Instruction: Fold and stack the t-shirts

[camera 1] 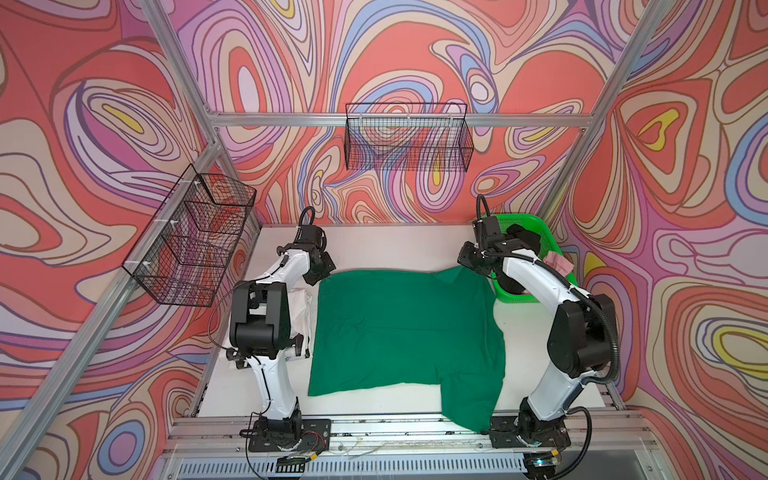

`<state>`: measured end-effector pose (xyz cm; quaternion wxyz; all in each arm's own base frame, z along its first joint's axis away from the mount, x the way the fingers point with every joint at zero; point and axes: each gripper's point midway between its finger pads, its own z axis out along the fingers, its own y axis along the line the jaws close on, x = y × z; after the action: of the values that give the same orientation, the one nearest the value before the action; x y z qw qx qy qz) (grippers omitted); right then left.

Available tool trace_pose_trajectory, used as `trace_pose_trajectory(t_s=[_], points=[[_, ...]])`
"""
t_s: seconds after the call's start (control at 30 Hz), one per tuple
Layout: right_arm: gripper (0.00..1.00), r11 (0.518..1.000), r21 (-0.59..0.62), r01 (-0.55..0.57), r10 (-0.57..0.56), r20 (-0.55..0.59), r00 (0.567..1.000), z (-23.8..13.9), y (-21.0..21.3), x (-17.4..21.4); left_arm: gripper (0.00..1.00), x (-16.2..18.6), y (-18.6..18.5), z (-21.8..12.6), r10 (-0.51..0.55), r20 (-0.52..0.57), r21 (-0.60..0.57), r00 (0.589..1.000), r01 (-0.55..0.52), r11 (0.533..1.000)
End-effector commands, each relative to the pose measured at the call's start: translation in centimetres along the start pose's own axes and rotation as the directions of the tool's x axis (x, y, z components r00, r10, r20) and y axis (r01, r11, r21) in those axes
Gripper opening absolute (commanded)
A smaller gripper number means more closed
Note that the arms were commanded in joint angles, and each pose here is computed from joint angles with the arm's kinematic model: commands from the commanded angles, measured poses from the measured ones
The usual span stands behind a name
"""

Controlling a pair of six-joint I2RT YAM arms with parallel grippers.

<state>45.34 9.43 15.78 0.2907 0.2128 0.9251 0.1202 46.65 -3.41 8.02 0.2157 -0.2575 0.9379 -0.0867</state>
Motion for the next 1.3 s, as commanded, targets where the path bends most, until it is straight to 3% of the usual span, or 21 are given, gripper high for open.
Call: trace_pose_trajectory(t_s=[0.0, 0.37, 0.7, 1.27], points=[[0.0, 1.0, 0.004, -0.023, 0.022, 0.028, 0.999, -1.9, -0.7, 0.0, 0.0, -0.7, -0.1, -2.1, -0.014, 0.057, 0.015, 0.998, 0.013, 1.0], [0.0, 0.999, -0.018, -0.048, 0.047, -0.026, 0.999, -3.1, -2.5, 3.6, 0.0, 3.2, 1.7, -0.8, -0.062, -0.024, 0.001, 0.998, 0.062, 0.998], [0.0, 0.998, -0.028, -0.055, 0.053, -0.069, 0.996, -3.7, -3.7, 6.3, 0.0, 5.3, 2.1, -0.6, -0.074, -0.034, -0.018, 0.997, 0.074, 0.997], [0.0, 0.999, -0.018, -0.049, 0.047, -0.098, 0.994, -4.4, -5.2, 8.5, 0.0, 6.2, 3.2, -1.7, -0.099, 0.0, -0.037, 0.995, 0.099, 0.994]])
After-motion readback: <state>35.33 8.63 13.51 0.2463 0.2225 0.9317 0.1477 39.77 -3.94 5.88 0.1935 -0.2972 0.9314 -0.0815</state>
